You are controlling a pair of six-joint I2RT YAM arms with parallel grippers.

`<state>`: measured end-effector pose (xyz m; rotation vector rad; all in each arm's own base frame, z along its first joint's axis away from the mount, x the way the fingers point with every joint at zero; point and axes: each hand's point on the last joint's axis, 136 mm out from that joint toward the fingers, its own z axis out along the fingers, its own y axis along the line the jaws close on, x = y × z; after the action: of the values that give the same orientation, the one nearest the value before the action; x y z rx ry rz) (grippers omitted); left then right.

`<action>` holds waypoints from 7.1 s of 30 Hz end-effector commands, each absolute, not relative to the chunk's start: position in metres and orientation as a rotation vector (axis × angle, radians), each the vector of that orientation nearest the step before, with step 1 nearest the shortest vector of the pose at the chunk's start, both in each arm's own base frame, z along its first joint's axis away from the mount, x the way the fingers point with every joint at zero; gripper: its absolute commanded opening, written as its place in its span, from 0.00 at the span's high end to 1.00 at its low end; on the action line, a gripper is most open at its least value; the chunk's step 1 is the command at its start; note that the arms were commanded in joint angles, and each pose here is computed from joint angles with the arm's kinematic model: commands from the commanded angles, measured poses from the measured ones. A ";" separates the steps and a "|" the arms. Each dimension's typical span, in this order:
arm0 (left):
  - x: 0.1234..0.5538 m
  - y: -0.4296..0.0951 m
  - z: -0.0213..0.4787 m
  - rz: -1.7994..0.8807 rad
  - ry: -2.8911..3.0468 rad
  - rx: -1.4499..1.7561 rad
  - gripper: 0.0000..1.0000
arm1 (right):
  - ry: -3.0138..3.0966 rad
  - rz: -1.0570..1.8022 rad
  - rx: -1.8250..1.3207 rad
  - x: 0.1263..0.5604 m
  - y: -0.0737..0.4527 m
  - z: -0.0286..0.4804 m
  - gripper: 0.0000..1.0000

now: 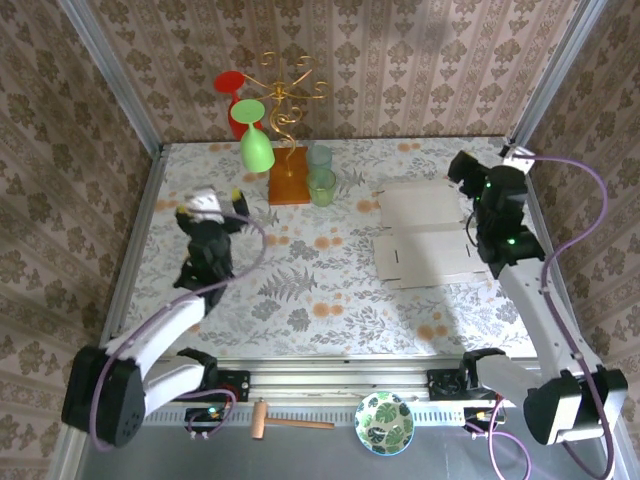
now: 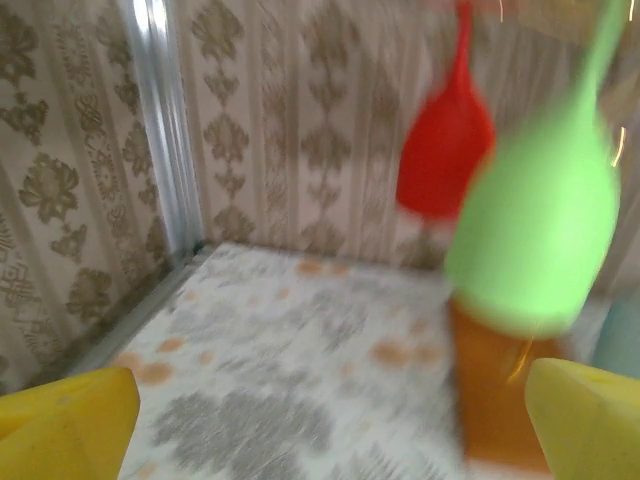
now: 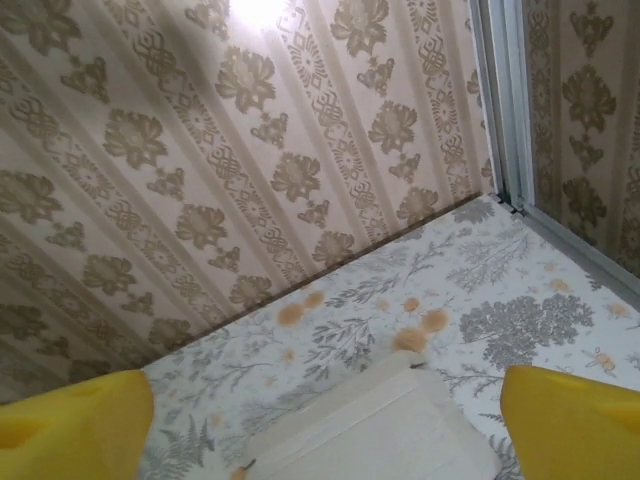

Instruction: Fold the paper box

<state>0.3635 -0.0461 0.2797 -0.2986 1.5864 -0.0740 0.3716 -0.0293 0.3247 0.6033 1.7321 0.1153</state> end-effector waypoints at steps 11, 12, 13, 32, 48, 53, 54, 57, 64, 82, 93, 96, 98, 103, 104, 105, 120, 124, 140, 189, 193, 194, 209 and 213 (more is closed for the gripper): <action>0.305 -0.300 0.145 -1.083 2.453 -0.468 0.09 | 2.342 0.477 1.091 0.337 0.007 0.120 0.51; 0.298 -0.319 0.140 -1.135 2.484 -0.448 0.15 | 2.354 0.505 1.107 0.340 0.008 0.110 0.52; 0.295 -0.336 0.136 -1.181 2.509 -0.428 0.19 | 2.366 0.527 1.123 0.342 0.008 0.102 0.52; 0.269 -0.374 0.057 -1.281 2.645 -0.805 0.30 | 2.398 0.875 1.627 0.336 0.078 0.004 0.56; 0.275 -0.347 0.028 -1.316 2.486 -1.215 0.48 | 2.374 0.916 1.780 0.339 0.105 0.007 0.58; 0.281 -0.342 0.024 -1.285 2.457 -1.245 0.52 | 2.374 0.926 1.790 0.338 0.106 0.007 0.58; 0.283 -0.341 0.023 -1.282 2.448 -1.254 0.55 | 2.375 0.925 1.795 0.337 0.106 0.007 0.58; 0.288 -0.340 0.019 -1.297 2.414 -1.293 0.60 | 2.371 0.932 1.810 0.335 0.107 0.005 0.58; 0.289 -0.336 0.017 -1.275 2.377 -1.347 0.62 | 2.375 0.949 1.815 0.335 0.109 0.002 0.58; 0.312 -0.327 0.034 -1.293 2.285 -1.281 1.00 | 2.342 0.903 1.689 0.340 0.098 0.040 0.51; 0.316 -0.331 0.070 -1.319 2.265 -1.221 1.00 | 2.272 0.748 1.600 0.304 0.048 0.071 0.33; 0.316 -0.330 0.075 -1.319 2.265 -1.215 1.00 | 2.289 0.685 1.563 0.296 0.032 0.075 0.29; 0.317 -0.331 0.078 -1.320 2.264 -1.206 1.00 | 2.303 0.668 1.578 0.288 0.029 0.077 0.28; 0.318 -0.330 0.081 -1.316 2.272 -1.194 1.00 | 2.291 0.705 1.697 0.256 0.041 0.079 0.26; 0.318 -0.330 0.080 -1.315 2.274 -1.195 1.00 | 2.275 0.719 1.717 0.251 0.044 0.080 0.24; 0.317 -0.330 0.081 -1.318 2.277 -1.191 1.00 | 2.250 0.740 1.742 0.246 0.047 0.080 0.22; 0.321 -0.335 0.089 -1.344 2.279 -1.159 1.00 | 1.978 0.992 1.677 0.273 0.104 0.072 0.25; 0.322 -0.336 0.091 -1.351 2.279 -1.153 1.00 | 1.981 0.996 1.685 0.276 0.111 0.061 0.27; 0.319 -0.338 0.090 -1.355 2.285 -1.162 1.00 | 1.841 0.977 1.647 0.299 0.107 0.046 0.67; 0.350 -0.292 0.266 -1.047 2.380 -0.401 0.50 | 2.301 0.414 2.190 0.375 0.091 0.225 1.00; 0.351 -0.321 0.244 -1.144 2.435 -0.499 0.49 | 2.294 0.427 2.202 0.376 0.090 0.218 1.00; 0.353 -0.326 0.241 -1.165 2.437 -0.517 0.49 | 2.297 0.446 2.203 0.377 0.092 0.215 1.00; 0.357 -0.348 0.213 -1.221 2.540 -0.657 0.49 | 2.243 0.590 2.208 0.380 0.092 0.200 1.00; 0.355 -0.353 0.207 -1.263 2.543 -0.716 0.49 | 2.242 0.620 2.205 0.380 0.095 0.197 1.00</action>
<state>0.3580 -0.3442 0.2067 -0.6520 2.5422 -1.1948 0.3801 0.0915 0.1904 2.2041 2.2604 0.5523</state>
